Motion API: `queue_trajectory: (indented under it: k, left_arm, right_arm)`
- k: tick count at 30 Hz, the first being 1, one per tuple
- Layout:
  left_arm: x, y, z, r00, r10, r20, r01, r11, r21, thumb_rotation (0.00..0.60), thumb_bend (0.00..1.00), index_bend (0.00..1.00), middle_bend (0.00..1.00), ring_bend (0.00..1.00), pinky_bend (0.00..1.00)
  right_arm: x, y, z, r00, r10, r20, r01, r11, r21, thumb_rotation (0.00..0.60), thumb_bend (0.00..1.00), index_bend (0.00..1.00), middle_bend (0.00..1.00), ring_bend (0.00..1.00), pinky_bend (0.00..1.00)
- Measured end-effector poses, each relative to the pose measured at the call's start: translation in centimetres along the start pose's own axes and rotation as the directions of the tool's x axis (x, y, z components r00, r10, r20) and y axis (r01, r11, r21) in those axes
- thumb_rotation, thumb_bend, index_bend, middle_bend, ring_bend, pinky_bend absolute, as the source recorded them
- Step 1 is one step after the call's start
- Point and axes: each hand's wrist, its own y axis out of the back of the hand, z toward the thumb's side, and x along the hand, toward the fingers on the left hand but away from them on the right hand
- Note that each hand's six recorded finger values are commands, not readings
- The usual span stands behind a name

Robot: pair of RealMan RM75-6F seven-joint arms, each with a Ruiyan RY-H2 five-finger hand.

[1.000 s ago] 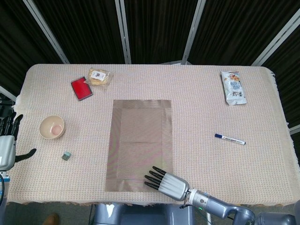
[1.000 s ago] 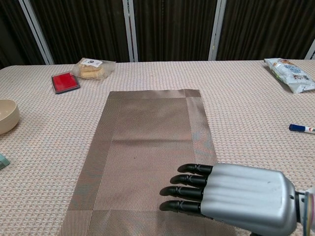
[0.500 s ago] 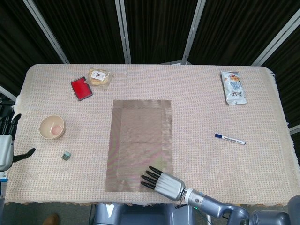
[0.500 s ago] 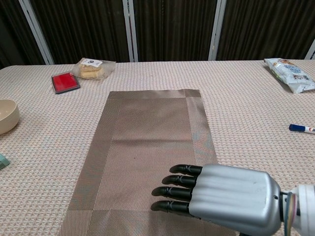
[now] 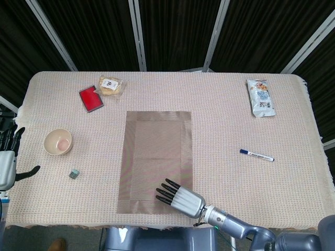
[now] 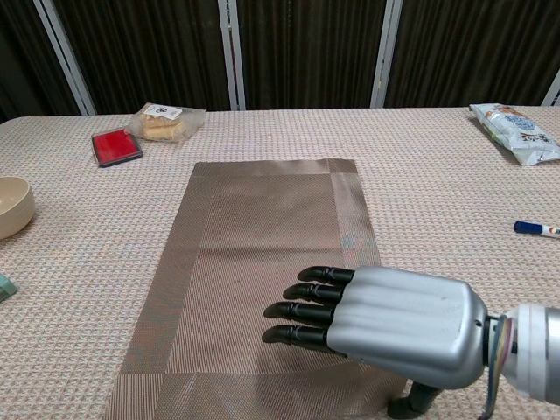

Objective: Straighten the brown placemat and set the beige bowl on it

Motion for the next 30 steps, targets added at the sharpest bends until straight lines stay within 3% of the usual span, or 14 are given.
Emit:
queue_trajectory:
  k: [3, 6, 15, 21, 22, 25, 26, 30]
  left_arm:
    - [0.0, 0.0, 0.0, 1.0, -0.001, 0.0, 0.001, 1.0, 0.0, 0.6, 0.0, 0.0, 0.0, 0.0, 0.0]
    - [0.1, -0.1, 0.0, 1.0, -0.001, 0.002, 0.001, 1.0, 0.002, 0.6, 0.0, 0.0, 0.0, 0.0, 0.0]
    - [0.0, -0.1, 0.0, 1.0, 0.0, 0.005, 0.0, 1.0, 0.001, 0.6, 0.0, 0.0, 0.0, 0.0, 0.0]
    - [0.0, 0.0, 0.0, 1.0, -0.001, 0.005, 0.001, 1.0, 0.0, 0.6, 0.0, 0.0, 0.0, 0.0, 0.0]
    - [0.0, 0.0, 0.0, 1.0, -0.001, 0.005, 0.001, 1.0, 0.0, 0.6, 0.0, 0.0, 0.0, 0.0, 0.0]
    - [0.0, -0.1, 0.0, 1.0, -0.003, 0.005, 0.003, 1.0, 0.001, 0.6, 0.0, 0.0, 0.0, 0.0, 0.0]
    - [0.1, -0.1, 0.0, 1.0, -0.003, 0.005, 0.003, 1.0, 0.001, 0.6, 0.0, 0.0, 0.0, 0.0, 0.0]
    - [0.0, -0.1, 0.1, 1.0, -0.004, 0.008, 0.004, 1.0, 0.002, 0.6, 0.0, 0.0, 0.0, 0.0, 0.0]
  right_arm:
    - [0.0, 0.2, -0.2, 1.0, -0.007, 0.004, 0.007, 1.0, -0.012, 0.6, 0.26, 0.19, 0.0, 0.0, 0.0]
    - [0.1, 0.3, -0.3, 1.0, -0.018, 0.007, 0.018, 1.0, -0.023, 0.6, 0.37, 0.01, 0.0, 0.0, 0.0]
    - [0.4, 0.2, -0.2, 0.999, -0.043, -0.001, 0.042, 0.998, -0.036, 0.6, 0.46, 0.0, 0.0, 0.0, 0.0]
    - [1.1, 0.1, -0.3, 0.998, -0.061, -0.005, 0.061, 0.997, -0.038, 0.6, 0.46, 0.0, 0.0, 0.0, 0.0]
    - [1.5, 0.1, -0.5, 0.998, -0.063, -0.006, 0.062, 0.997, -0.034, 0.6, 0.46, 0.07, 0.0, 0.0, 0.0]
    - [2.6, 0.0, -0.8, 0.998, -0.067, -0.006, 0.067, 0.998, -0.021, 0.6, 0.46, 0.7, 0.0, 0.0, 0.0]
    - [3.0, 0.0, -1.0, 0.998, -0.069, -0.006, 0.068, 0.998, -0.016, 0.6, 0.46, 0.81, 0.0, 0.0, 0.0]
    - [4.6, -0.1, -1.7, 0.998, -0.069, 0.0, 0.069, 0.998, 0.001, 0.6, 0.46, 0.81, 0.0, 0.0, 0.0]
